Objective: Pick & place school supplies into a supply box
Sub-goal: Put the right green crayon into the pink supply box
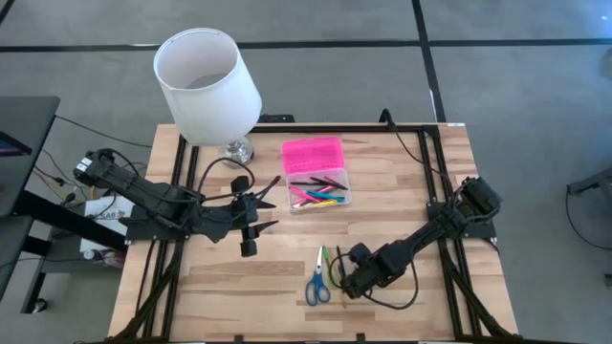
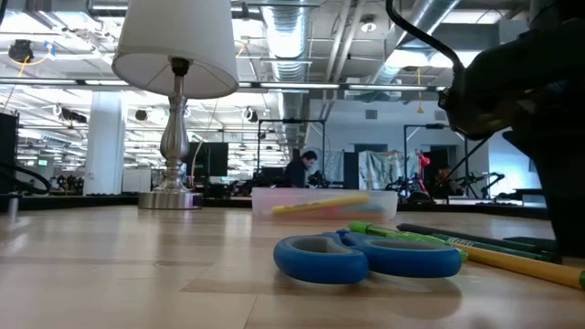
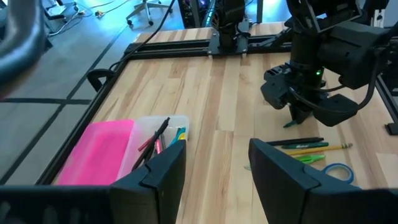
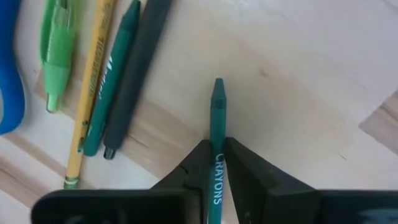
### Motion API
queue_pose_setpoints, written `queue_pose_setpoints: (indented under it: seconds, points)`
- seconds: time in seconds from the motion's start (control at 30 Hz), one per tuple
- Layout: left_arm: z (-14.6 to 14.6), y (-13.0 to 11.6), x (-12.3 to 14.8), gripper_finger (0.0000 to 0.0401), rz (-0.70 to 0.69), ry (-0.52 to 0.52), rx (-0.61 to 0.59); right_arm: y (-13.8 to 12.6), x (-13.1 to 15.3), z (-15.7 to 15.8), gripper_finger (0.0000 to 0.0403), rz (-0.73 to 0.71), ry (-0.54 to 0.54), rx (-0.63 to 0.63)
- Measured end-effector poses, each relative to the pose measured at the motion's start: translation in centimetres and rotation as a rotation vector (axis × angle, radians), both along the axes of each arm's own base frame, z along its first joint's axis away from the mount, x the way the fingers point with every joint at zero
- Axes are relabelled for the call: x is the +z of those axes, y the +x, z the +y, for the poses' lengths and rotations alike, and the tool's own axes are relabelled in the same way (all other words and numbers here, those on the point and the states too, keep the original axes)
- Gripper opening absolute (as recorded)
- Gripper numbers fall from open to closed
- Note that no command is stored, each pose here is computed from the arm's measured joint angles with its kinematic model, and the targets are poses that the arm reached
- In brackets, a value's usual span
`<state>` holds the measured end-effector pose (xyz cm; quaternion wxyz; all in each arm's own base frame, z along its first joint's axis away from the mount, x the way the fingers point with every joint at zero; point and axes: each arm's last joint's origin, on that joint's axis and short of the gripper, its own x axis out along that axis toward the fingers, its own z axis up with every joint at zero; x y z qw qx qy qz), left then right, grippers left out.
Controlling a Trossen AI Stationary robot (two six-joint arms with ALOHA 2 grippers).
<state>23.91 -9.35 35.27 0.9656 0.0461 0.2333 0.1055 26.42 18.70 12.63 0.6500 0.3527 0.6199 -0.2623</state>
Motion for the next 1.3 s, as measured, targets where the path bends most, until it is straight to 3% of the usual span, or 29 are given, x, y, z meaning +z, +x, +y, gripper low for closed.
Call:
queue_pose_setpoints:
  seconds: [0.5, 1.3]
  points:
    - [0.0, 0.0, 0.0, 0.0171, -0.008, -0.029, 0.015, -0.3, 0.5, 0.1, 0.0037, 0.096, 0.041, 0.087]
    - [0.0, 0.0, 0.0, 0.0171, -0.009, -0.032, 0.016, 0.3, 0.7, -0.9, 0.0011, 0.055, 0.012, 0.335]
